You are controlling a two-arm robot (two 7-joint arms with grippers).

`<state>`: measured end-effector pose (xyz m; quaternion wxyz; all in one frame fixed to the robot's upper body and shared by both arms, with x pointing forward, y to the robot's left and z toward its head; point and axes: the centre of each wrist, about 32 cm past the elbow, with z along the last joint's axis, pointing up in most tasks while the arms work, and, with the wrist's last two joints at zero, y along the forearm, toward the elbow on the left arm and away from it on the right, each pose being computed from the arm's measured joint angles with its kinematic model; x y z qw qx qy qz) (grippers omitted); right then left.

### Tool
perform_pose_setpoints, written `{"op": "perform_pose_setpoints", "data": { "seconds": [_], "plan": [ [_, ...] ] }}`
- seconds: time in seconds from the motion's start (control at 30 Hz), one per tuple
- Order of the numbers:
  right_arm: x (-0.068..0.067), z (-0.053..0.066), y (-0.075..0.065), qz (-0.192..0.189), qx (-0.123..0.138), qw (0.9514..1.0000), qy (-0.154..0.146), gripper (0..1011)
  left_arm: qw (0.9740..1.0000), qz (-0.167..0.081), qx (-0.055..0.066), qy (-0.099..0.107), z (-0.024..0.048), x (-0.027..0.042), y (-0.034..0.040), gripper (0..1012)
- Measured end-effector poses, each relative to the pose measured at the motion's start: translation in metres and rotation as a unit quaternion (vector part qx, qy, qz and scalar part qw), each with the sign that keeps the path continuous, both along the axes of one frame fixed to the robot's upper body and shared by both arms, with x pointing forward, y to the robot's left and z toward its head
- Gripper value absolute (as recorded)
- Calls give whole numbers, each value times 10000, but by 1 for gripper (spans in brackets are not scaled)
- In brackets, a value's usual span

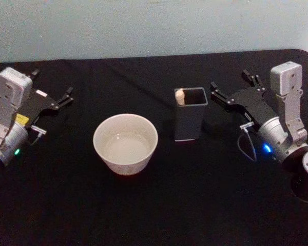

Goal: Pick up the stirring spoon with one hand, stir inside the cup, then place it back in its original position.

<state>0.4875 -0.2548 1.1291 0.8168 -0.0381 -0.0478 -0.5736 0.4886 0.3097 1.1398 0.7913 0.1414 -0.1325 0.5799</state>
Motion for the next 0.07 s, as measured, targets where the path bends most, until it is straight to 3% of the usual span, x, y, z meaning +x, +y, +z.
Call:
{"op": "perform_pose_setpoints", "data": {
  "seconds": [0.07],
  "plan": [
    [0,0,0,0,0,10000,0,1002,10000,0,0,0,0,0,0,1001]
  ]
}}
